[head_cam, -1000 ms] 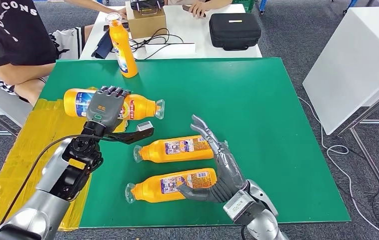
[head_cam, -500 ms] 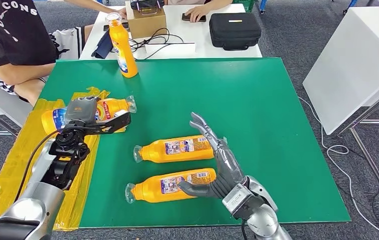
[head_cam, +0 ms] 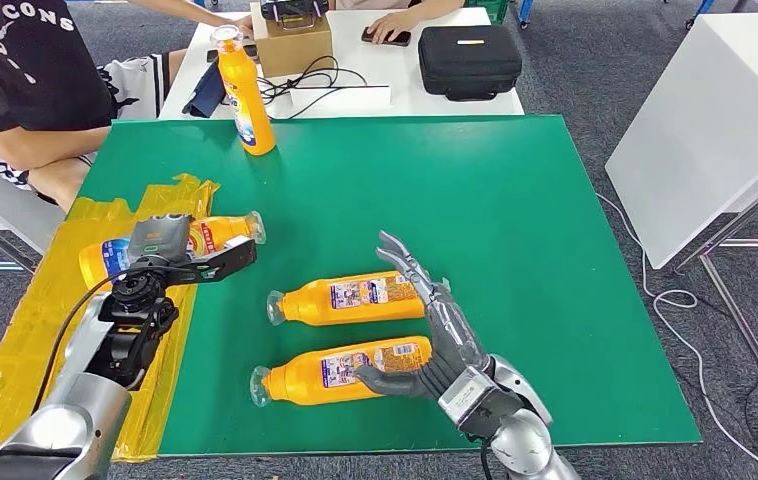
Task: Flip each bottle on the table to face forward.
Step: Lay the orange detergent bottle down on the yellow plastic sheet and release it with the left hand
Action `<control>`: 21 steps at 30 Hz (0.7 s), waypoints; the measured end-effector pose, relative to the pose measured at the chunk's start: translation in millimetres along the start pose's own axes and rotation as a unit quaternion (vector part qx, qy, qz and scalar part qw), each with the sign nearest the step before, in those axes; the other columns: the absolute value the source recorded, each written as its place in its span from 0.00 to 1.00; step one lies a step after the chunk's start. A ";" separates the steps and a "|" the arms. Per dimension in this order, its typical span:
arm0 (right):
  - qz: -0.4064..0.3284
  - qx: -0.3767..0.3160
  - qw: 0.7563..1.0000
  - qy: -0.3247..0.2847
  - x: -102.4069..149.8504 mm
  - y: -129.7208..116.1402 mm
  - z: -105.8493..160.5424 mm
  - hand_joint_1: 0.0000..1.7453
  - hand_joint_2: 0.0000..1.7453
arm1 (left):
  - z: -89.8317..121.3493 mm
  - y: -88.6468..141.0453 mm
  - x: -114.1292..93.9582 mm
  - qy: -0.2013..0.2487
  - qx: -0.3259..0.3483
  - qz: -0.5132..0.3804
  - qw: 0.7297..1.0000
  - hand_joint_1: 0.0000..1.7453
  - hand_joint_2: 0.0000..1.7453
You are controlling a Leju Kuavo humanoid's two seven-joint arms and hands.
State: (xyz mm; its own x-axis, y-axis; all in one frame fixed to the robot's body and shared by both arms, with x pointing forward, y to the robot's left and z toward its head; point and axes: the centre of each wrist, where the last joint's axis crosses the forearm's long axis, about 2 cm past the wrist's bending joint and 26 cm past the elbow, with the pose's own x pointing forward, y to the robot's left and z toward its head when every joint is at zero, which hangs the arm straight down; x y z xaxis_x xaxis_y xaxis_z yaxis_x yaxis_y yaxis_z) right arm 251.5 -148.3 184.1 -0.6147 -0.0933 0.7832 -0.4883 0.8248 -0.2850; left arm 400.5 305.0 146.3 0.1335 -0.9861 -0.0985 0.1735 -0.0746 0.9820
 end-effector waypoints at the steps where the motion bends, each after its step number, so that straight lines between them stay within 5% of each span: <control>1: 0.001 -0.001 1.000 0.001 -0.1 0.5 0.4 0.00 1.00 | 0.9 -2.4 1.5 -0.007 -0.005 0.001 1.000 1.00 1.00; 12: 0.009 -0.021 1.000 0.012 -0.2 -3.6 -0.1 0.00 1.00 | 0.5 -10.5 23.2 -0.044 -0.039 0.011 0.998 0.95 1.00; 14: 0.009 -0.023 1.000 0.013 -0.3 -4.2 -0.1 0.00 1.00 | 0.1 -11.1 24.3 -0.045 -0.042 0.012 0.998 0.71 1.00; 17: 0.013 -0.025 0.999 0.017 -0.1 -5.3 -0.4 0.00 1.00 | -1.2 -10.6 27.2 -0.048 -0.046 0.012 0.998 0.12 1.00; 18: 0.014 -0.026 0.999 0.019 0.2 -5.6 -0.7 0.00 1.00 | -2.2 -9.7 29.3 -0.049 -0.047 0.012 0.998 0.03 1.00; 21: 0.019 -0.029 0.999 0.022 1.2 -6.6 -2.1 0.00 1.00 | -5.7 -7.6 36.1 -0.058 -0.055 0.010 0.997 0.00 1.00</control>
State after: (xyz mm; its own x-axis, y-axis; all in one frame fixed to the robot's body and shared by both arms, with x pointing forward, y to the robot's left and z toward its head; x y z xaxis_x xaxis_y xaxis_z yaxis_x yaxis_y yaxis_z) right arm 255.3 -152.7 188.0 -0.6034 -0.0374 0.7966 -0.4272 0.8586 -0.2833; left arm 409.6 270.8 134.4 0.0260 -0.9982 -0.0546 0.2793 -0.0452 0.9592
